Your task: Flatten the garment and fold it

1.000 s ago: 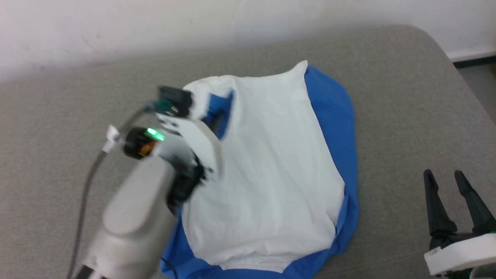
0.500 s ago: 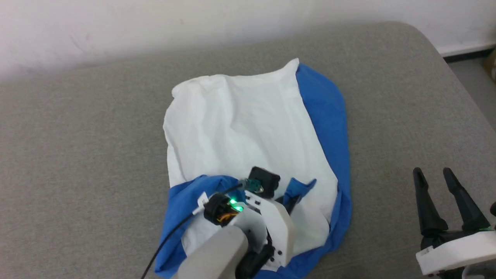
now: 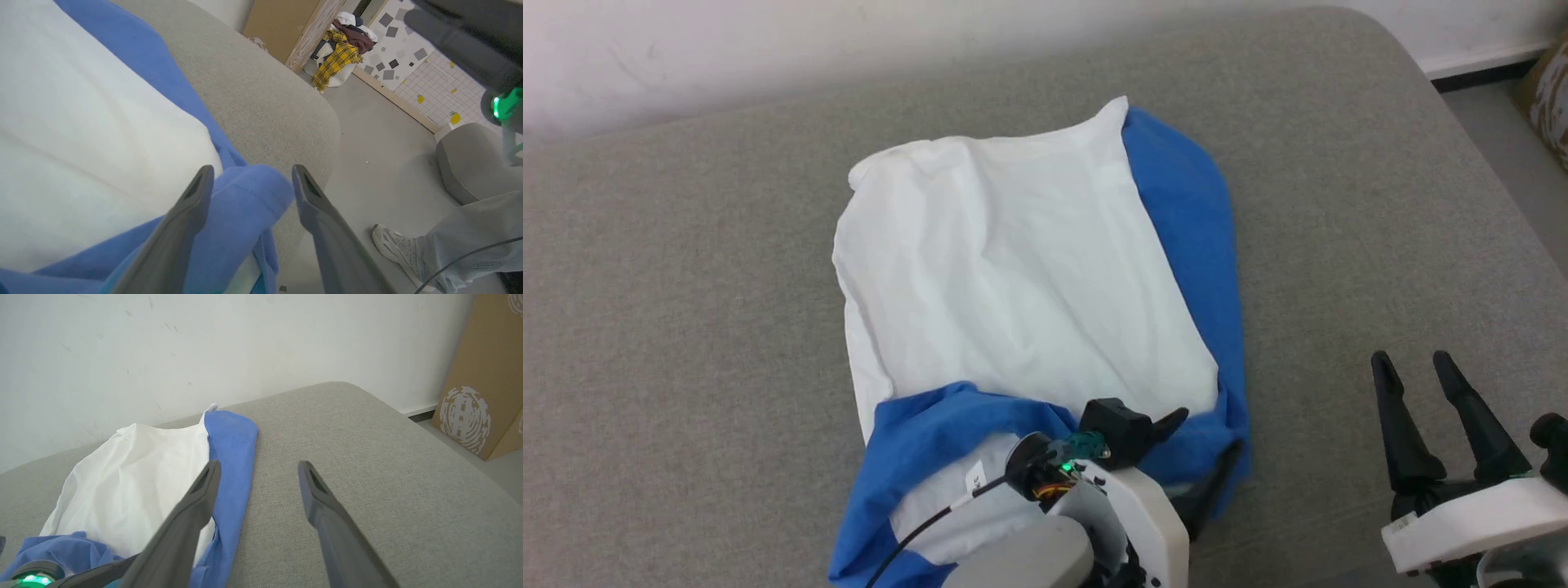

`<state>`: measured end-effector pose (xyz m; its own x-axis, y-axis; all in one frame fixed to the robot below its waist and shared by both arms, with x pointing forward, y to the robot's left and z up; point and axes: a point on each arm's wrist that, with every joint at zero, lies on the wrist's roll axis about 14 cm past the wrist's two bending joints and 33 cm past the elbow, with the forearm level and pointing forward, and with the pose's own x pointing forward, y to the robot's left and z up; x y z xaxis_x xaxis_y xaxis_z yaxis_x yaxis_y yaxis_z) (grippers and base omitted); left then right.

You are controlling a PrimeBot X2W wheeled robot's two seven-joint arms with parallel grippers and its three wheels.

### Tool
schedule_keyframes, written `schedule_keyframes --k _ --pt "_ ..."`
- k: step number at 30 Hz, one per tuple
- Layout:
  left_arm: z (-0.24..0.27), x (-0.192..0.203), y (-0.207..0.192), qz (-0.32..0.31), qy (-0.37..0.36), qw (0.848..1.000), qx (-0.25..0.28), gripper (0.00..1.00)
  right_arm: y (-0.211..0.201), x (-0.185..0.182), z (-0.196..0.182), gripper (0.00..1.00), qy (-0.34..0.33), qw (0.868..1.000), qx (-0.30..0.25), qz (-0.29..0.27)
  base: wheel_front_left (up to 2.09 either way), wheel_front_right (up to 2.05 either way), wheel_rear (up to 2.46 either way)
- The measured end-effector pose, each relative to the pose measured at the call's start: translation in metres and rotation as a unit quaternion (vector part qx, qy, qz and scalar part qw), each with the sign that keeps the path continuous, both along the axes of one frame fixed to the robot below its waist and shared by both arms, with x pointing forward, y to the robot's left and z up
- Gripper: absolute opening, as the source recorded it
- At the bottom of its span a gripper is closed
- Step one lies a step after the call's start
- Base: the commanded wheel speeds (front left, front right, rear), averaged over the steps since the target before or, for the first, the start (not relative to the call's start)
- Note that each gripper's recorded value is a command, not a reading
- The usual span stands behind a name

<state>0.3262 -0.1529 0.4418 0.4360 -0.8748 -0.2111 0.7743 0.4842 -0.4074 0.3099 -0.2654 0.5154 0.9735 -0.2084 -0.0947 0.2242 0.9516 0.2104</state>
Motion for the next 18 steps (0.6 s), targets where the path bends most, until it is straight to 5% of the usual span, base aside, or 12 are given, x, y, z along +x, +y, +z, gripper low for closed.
schedule_keyframes --k 10,18 --pt "0.074 0.025 0.016 0.077 -0.097 0.99 -0.07 1.0 0.012 -0.007 0.018 1.0 -0.023 0.999 -0.013 0.023 0.0 0.0 0.0" --pt "0.123 0.066 0.117 0.251 -0.189 0.946 -0.084 1.0 0.029 -0.002 0.032 1.0 -0.042 0.997 -0.025 0.055 0.0 0.0 0.0"
